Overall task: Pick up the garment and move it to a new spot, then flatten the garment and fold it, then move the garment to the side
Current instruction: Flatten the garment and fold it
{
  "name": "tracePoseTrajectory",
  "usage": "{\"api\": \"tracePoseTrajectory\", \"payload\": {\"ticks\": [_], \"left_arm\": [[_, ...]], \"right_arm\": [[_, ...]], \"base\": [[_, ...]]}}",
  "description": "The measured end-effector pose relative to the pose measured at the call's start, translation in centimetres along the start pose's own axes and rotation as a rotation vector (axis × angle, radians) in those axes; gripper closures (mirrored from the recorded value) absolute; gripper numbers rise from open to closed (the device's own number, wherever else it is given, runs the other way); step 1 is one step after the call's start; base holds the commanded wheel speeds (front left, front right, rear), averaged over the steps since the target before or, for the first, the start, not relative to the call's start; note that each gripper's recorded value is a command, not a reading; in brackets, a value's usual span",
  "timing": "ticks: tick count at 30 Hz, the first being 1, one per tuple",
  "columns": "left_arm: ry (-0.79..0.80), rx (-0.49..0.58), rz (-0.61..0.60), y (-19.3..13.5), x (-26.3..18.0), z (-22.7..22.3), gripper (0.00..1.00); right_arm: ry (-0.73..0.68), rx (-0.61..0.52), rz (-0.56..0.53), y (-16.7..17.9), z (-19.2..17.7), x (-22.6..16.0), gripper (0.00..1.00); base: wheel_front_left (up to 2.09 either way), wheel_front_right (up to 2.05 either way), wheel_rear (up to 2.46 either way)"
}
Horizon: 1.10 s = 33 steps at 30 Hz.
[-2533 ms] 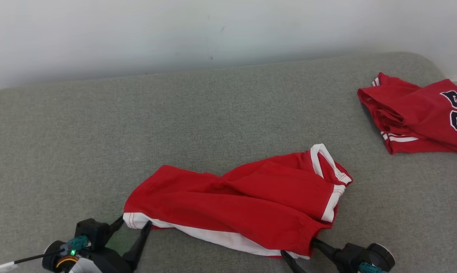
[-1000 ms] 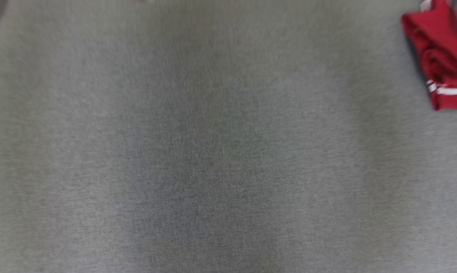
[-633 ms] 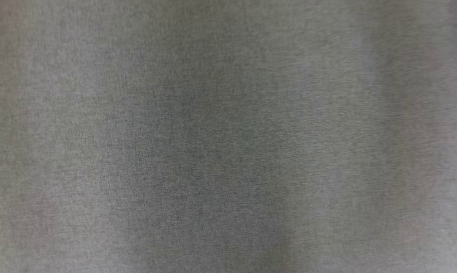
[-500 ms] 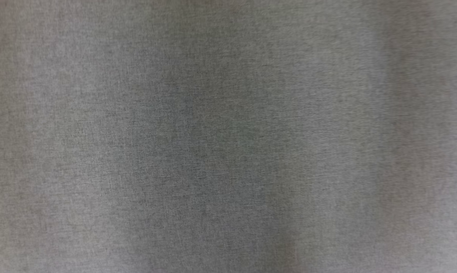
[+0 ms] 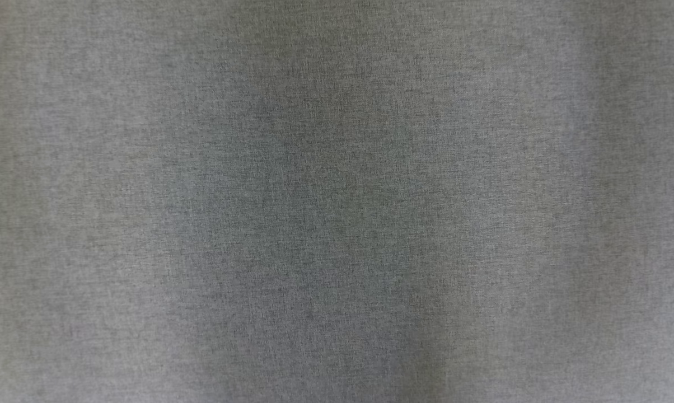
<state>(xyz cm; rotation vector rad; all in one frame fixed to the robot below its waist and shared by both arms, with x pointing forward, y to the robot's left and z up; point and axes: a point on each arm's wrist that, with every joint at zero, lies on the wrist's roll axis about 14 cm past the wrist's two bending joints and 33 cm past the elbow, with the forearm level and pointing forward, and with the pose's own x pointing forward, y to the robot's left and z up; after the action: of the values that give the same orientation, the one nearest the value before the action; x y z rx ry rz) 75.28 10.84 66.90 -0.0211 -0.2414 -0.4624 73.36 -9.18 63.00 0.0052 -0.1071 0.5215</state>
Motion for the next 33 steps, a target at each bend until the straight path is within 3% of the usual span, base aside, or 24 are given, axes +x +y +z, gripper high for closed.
{"api": "tracePoseTrajectory", "payload": {"ticks": [6,10,14,20,33], "left_arm": [[-0.003,-0.067,-0.024,-1.2,-1.9,-2.4,1.0],[0.073,-0.14,-0.031,-2.1,-5.5,-5.8,1.0],[0.097,-0.245,-0.023,-3.8,-10.6,-7.1,1.0],[0.149,-0.32,-0.011,-7.8,-18.0,-8.4,1.0],[0.33,-0.454,0.125,-14.2,-34.3,-11.5,1.0]], "right_arm": [[0.017,0.068,0.024,1.4,-2.4,-1.5,1.0],[0.032,0.127,0.059,3.1,-4.2,-4.3,1.0],[0.11,0.224,0.089,5.5,-7.5,-9.7,1.0],[0.233,0.267,0.128,8.7,-10.5,-16.9,1.0],[0.378,0.368,0.109,14.3,-13.7,-30.5,1.0]], "base": [[0.0,0.0,0.0],[0.0,0.0,0.0],[0.0,0.0,0.0],[0.0,0.0,0.0],[0.0,0.0,0.0]]}}
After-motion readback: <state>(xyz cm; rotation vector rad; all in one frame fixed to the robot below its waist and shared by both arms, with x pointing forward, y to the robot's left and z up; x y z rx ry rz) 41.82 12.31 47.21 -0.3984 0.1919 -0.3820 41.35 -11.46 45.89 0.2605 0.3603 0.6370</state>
